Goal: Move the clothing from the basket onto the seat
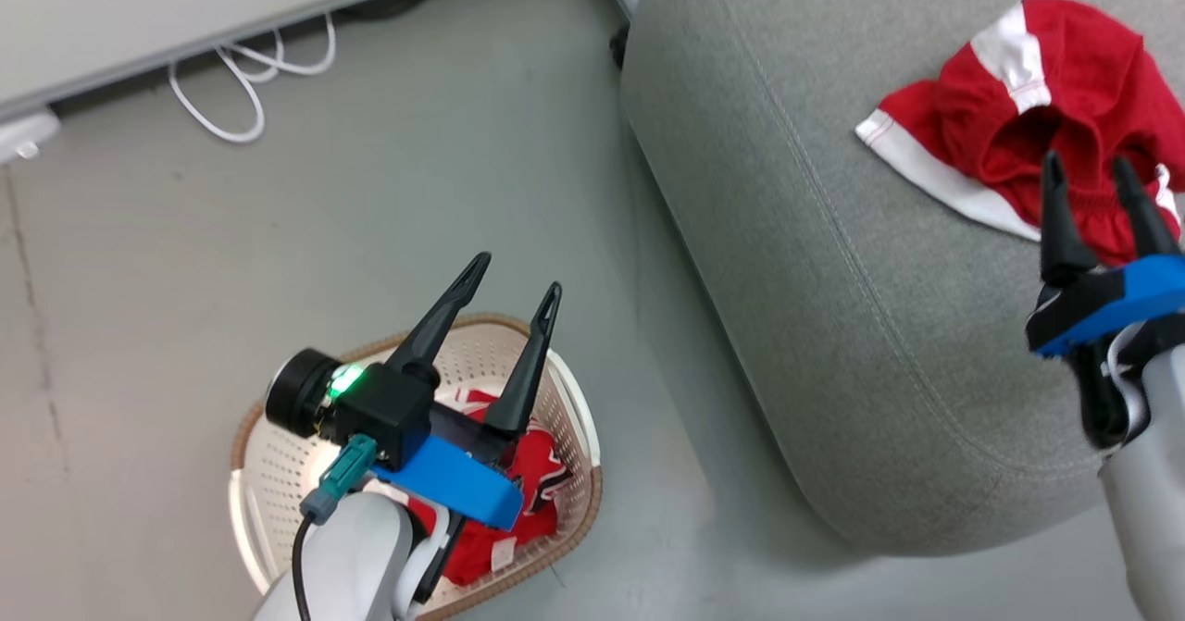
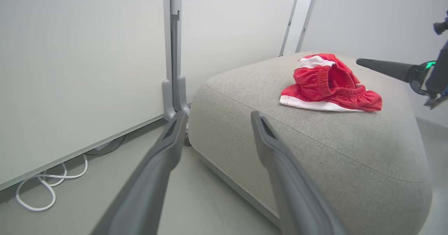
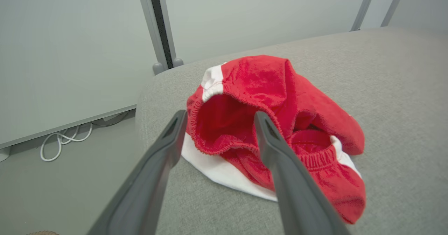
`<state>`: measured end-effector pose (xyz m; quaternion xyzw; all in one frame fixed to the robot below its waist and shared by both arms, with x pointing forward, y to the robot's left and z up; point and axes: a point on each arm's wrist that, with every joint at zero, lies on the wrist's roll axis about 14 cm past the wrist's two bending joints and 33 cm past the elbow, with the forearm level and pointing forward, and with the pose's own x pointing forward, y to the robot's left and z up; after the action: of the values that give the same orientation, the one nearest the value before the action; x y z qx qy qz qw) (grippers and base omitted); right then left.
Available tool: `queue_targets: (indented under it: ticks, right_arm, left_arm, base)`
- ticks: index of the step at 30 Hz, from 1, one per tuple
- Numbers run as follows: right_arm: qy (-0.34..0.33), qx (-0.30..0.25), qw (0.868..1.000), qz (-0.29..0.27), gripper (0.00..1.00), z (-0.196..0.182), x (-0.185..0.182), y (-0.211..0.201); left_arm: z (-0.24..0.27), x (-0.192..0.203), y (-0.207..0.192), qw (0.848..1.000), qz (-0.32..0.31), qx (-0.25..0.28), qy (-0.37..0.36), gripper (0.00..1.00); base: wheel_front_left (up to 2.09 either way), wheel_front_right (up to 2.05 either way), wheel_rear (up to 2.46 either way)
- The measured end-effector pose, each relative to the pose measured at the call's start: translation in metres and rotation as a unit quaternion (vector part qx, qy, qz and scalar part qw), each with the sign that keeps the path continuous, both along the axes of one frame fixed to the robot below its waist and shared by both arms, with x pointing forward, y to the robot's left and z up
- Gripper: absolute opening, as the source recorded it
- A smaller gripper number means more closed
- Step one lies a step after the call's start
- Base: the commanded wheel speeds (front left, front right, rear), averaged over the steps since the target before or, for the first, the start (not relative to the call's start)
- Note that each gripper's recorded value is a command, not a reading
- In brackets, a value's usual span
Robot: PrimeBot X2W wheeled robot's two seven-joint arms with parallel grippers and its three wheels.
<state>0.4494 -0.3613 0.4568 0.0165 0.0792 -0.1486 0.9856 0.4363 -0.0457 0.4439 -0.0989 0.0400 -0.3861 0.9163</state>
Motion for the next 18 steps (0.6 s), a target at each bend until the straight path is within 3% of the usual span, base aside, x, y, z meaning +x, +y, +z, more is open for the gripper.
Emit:
queue_targets:
  ticks: [18]
  right_arm:
    - [-0.083,0.040,0.988,0.126,1.00,0.043,-0.035,0.113]
  left_arm:
    - [0.040,-0.033,0.099,0.985,0.171,0.009,-0.019,1.00]
  base:
    - [0.00,0.00,0.00]
